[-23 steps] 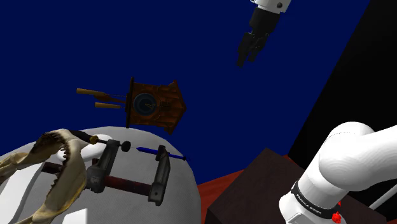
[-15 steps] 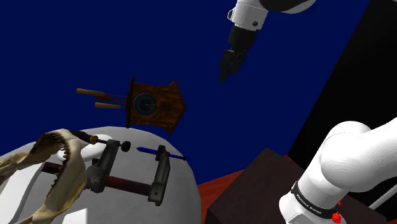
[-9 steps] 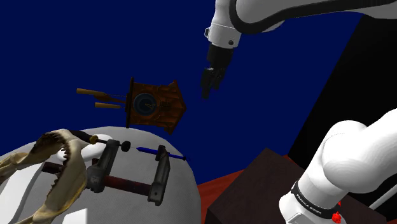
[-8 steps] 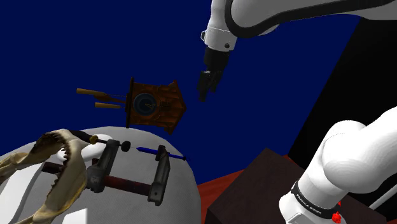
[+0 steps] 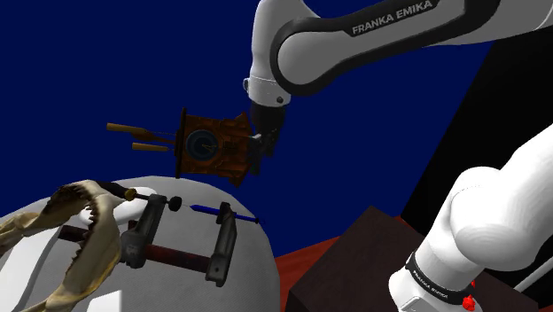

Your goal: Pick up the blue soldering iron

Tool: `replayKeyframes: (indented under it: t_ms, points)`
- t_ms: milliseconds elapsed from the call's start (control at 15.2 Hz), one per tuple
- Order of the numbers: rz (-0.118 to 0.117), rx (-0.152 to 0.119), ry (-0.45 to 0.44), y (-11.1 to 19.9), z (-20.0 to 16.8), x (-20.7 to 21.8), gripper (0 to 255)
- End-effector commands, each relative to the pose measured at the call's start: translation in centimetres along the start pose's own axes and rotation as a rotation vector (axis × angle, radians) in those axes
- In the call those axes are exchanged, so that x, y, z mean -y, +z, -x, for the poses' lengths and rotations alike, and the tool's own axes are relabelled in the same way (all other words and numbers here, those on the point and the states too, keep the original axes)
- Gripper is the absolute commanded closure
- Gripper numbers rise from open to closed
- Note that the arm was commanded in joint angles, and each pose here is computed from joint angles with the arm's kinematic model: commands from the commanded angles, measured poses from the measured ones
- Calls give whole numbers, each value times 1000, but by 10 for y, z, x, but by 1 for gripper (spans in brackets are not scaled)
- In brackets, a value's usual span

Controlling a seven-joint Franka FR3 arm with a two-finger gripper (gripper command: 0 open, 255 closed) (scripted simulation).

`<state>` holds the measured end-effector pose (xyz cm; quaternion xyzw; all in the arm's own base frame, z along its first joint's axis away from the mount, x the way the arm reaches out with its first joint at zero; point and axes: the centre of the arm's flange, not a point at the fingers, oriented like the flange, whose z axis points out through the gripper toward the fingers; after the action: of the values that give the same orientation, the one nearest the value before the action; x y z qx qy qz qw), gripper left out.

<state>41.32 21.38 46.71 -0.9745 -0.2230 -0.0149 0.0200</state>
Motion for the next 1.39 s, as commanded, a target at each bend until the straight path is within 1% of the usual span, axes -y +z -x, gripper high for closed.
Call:
replayKeyframes:
  t_ms: [0,462,924,1056,1122,1320]
  points:
    - [-10,16,-32,19,-12,17,0]
    - [-41,70,-137,79,-42,74,0]
    - [-41,70,-137,116,-41,72,0]
    - [-41,70,-137,119,-41,72,0]
    - [-41,70,-137,119,-41,72,255]
    - [-41,70,-137,120,-41,72,255]
